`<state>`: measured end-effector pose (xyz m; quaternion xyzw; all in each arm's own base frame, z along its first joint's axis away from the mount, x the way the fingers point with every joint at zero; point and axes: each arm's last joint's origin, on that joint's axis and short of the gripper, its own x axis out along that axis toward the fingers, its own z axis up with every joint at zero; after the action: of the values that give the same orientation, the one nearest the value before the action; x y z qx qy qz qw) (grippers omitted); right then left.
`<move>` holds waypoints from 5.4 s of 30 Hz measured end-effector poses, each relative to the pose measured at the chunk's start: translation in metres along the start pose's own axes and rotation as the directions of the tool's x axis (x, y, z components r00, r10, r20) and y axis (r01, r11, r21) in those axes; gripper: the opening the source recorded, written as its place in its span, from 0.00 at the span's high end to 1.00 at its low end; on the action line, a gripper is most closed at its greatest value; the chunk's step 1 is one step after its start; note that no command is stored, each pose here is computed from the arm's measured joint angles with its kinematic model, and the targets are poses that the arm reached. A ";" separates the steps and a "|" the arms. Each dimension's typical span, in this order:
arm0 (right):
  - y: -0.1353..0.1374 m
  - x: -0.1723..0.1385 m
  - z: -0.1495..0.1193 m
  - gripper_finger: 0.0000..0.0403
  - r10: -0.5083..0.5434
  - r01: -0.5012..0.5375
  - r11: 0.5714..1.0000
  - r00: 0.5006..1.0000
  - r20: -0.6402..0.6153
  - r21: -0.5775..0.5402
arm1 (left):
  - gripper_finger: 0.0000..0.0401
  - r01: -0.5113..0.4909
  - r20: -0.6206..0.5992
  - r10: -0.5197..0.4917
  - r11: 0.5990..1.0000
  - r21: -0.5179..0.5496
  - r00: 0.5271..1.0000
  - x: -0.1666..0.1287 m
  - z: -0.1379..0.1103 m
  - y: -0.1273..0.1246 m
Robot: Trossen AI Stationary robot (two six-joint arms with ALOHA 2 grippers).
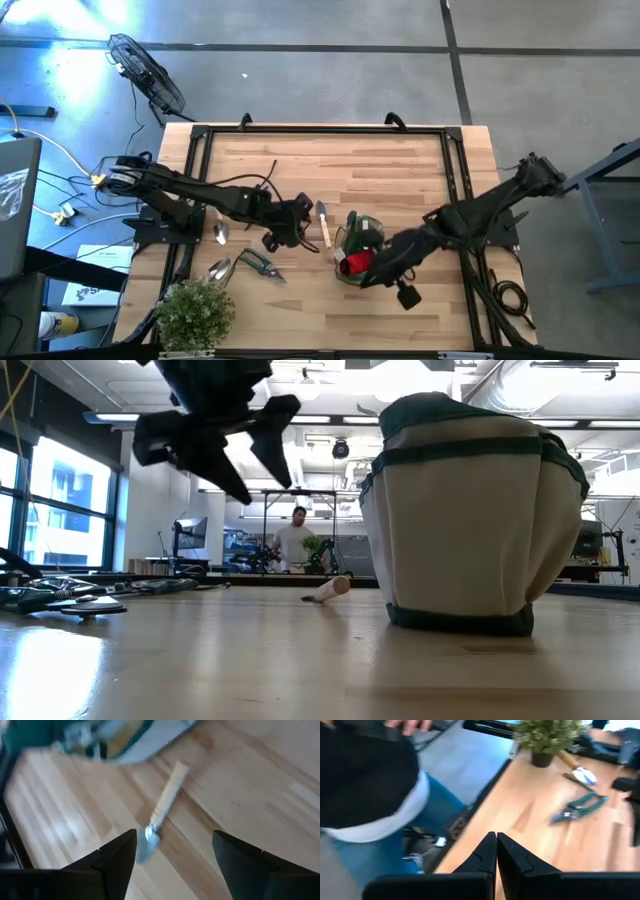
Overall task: Pick & Place Garden tools in Gardening bag
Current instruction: Put the middle right brown trowel into the green gardening bag
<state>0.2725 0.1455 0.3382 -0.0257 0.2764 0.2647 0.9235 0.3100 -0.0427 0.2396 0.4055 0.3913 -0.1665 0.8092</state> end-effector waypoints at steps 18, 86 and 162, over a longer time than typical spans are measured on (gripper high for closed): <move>0.000 0.005 -0.001 0.99 -0.054 0.054 0.999 0.999 -0.001 0.003 | 0.37 0.083 0.269 -0.154 0.962 0.260 0.951 0.044 -0.017 0.022; -0.031 0.013 -0.015 0.99 -0.021 0.019 0.999 0.999 0.030 0.044 | 0.85 0.039 0.107 -0.104 0.875 0.483 0.989 0.139 -0.027 0.011; 0.049 -0.017 -0.008 0.99 -0.629 0.634 0.771 0.747 0.216 0.055 | 0.88 0.511 0.802 0.578 0.648 -0.565 0.153 0.034 0.004 0.076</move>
<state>0.2317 0.1774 0.3448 -0.0978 0.1434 -0.0589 0.9831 0.3782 0.0030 0.2548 -0.1798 -0.2194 -0.1838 0.9411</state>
